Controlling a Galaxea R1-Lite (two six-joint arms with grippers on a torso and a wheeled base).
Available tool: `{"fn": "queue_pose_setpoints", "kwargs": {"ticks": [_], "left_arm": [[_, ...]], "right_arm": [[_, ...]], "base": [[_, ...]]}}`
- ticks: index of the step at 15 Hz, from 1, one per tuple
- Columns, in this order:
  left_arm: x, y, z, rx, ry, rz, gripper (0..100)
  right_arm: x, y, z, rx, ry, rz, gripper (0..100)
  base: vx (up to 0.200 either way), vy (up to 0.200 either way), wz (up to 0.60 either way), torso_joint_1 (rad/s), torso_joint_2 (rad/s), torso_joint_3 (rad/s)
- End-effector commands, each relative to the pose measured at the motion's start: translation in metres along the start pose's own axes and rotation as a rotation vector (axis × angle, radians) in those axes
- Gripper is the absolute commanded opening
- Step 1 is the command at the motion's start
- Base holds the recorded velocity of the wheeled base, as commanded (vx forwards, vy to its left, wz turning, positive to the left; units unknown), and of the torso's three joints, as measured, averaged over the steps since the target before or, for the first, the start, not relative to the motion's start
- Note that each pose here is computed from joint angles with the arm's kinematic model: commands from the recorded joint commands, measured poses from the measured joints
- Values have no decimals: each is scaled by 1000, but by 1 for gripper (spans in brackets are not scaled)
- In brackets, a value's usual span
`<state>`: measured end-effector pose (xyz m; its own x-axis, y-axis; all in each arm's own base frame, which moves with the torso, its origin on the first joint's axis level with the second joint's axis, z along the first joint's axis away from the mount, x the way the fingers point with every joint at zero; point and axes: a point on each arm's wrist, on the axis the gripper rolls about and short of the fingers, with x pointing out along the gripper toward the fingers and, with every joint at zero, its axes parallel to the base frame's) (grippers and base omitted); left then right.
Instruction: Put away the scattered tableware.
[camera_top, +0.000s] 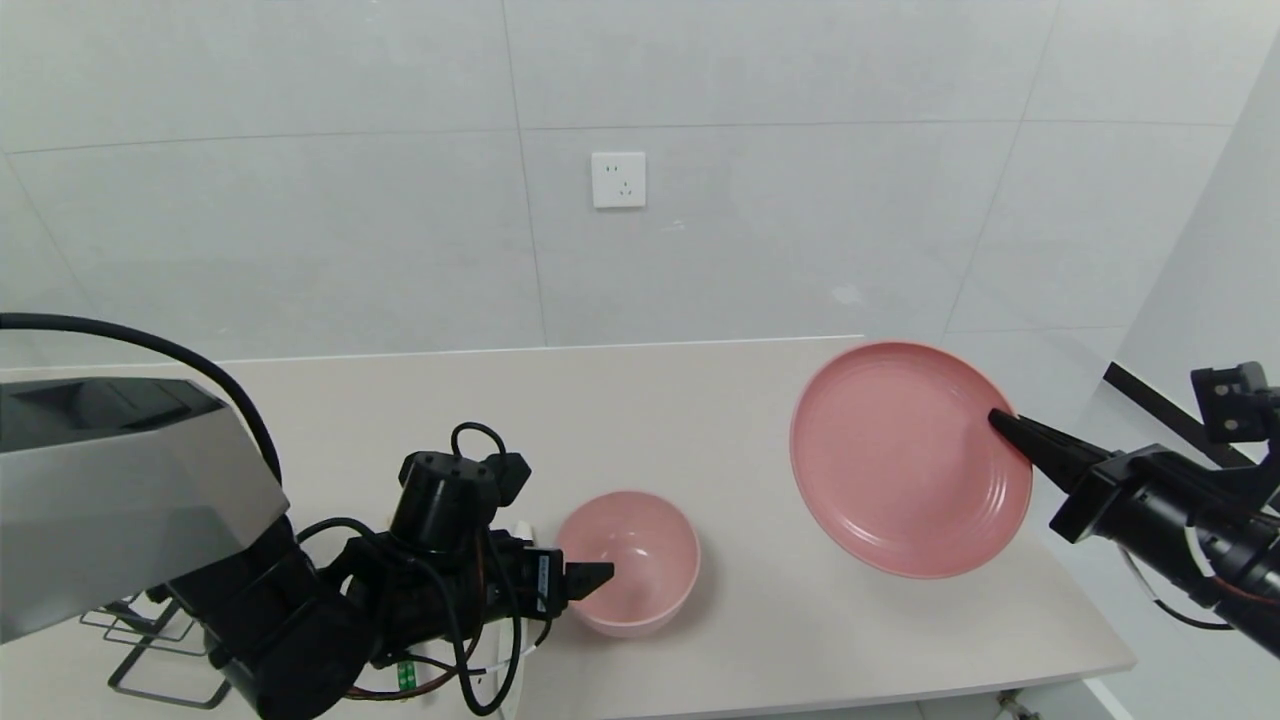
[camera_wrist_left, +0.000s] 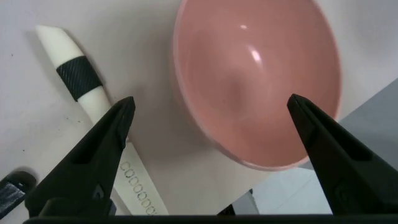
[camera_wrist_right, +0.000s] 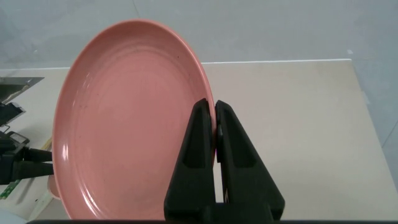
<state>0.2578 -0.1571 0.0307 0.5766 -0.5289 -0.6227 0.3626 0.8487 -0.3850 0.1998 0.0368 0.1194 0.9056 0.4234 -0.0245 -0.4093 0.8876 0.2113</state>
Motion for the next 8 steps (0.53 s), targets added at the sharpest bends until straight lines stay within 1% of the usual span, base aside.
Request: {"fn": "queue_pose_setpoints", "kwargs": {"ticks": [1, 4, 8], "left_arm": [[10, 3, -3, -4, 17, 19, 100], [20, 3, 2, -4, 4, 19, 100], [24, 1, 3, 2, 3, 15, 100]], "right_arm": [[-1, 0, -1, 1, 4, 1, 0], [-1, 0, -2, 1, 8, 1, 0], [0, 0, -1, 2, 7, 2, 0]], "base": [[0, 0, 0, 0, 0, 0], [0, 0, 0, 0, 0, 0], [0, 0, 0, 0, 0, 0]]}}
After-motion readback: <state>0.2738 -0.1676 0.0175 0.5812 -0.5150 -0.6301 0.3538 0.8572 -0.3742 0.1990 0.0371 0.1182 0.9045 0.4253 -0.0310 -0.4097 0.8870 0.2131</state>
